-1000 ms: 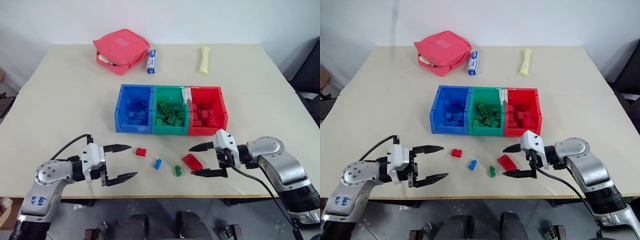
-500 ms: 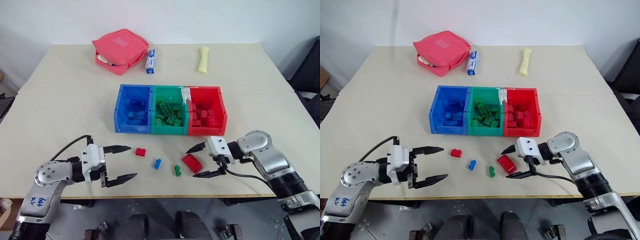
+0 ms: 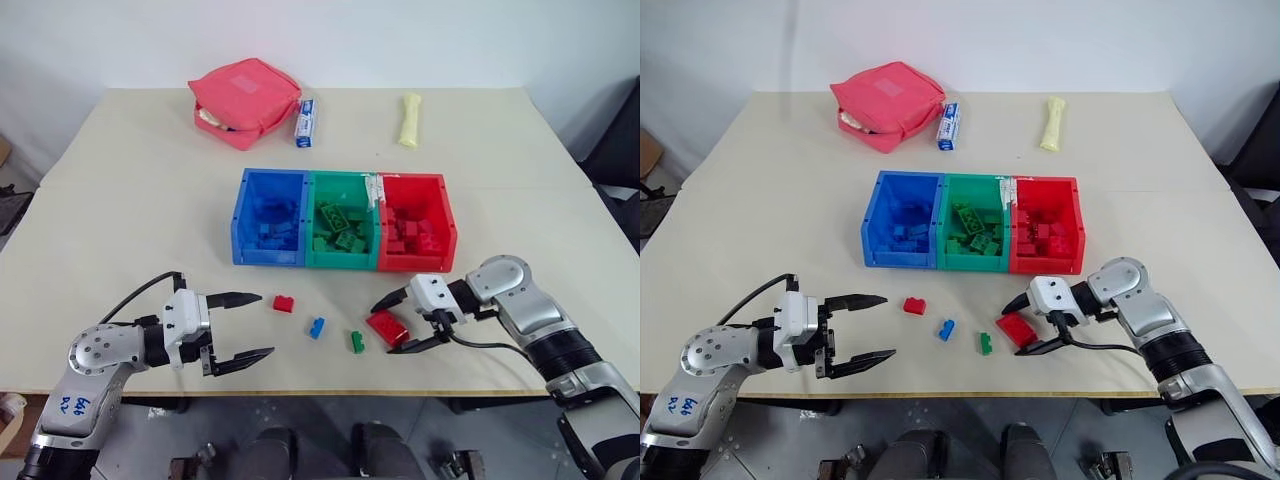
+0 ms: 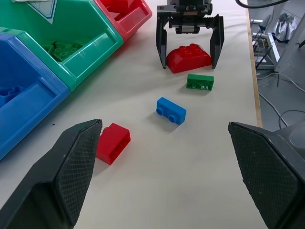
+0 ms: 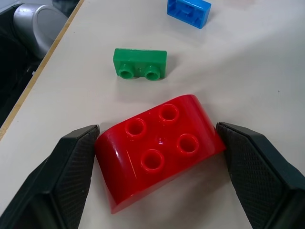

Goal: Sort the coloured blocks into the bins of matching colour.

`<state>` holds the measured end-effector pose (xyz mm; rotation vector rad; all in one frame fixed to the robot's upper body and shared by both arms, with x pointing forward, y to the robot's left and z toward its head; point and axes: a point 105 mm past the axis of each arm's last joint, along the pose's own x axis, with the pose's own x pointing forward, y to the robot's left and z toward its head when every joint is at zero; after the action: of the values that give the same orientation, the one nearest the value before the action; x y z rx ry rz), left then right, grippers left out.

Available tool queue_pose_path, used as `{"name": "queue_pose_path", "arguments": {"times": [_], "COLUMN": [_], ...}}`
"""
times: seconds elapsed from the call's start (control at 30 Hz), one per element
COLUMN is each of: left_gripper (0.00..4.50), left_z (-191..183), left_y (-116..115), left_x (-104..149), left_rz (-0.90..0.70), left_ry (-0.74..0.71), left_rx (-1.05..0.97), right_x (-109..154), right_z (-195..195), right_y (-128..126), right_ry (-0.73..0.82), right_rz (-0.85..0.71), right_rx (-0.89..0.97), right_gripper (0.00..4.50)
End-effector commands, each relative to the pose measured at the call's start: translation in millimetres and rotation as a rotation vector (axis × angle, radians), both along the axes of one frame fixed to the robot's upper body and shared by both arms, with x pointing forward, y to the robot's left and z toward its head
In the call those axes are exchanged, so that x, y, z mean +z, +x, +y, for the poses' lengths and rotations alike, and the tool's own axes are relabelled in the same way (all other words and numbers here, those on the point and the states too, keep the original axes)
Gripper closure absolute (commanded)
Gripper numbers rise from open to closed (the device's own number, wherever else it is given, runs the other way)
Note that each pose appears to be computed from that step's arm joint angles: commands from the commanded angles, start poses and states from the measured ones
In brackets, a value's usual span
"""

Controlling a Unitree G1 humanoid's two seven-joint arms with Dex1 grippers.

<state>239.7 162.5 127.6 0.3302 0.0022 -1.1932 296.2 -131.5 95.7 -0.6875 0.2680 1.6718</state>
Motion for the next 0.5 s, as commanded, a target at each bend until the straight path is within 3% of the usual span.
{"name": "queue_pose_path", "arguments": {"times": [0.03, 0.2, 0.33, 0.43, 0.5], "left_gripper": [0.00, 0.00, 0.00, 0.00, 0.00], "left_z": [-3.3, -5.9, -10.3, -12.1, -10.3], "left_y": [-3.2, -1.3, 4.4, 12.3, 23.8], "left_x": [9.3, 10.0, 15.5, 20.9, 29.5], "left_rz": [-0.040, -0.050, -0.071, -0.128, -0.144], "left_ry": [-0.007, -0.022, -0.054, -0.079, -0.148], "left_rx": [-0.010, -0.006, -0.002, 0.015, 0.069], "right_x": [-6.7, 19.7, 55.5, 85.2, 106.3], "right_z": [-8.7, -3.4, -5.6, -8.6, -20.6], "right_y": [-10.1, -8.5, -4.3, 10.3, 33.2], "right_ry": [-0.014, 0.120, 0.258, 0.409, 0.462], "right_rz": [0.063, 0.023, -0.012, -0.021, -0.101], "right_rx": [0.004, -0.087, -0.219, -0.398, -0.552], "right_gripper": [0.87, 0.87, 0.87, 0.87, 0.87]}}
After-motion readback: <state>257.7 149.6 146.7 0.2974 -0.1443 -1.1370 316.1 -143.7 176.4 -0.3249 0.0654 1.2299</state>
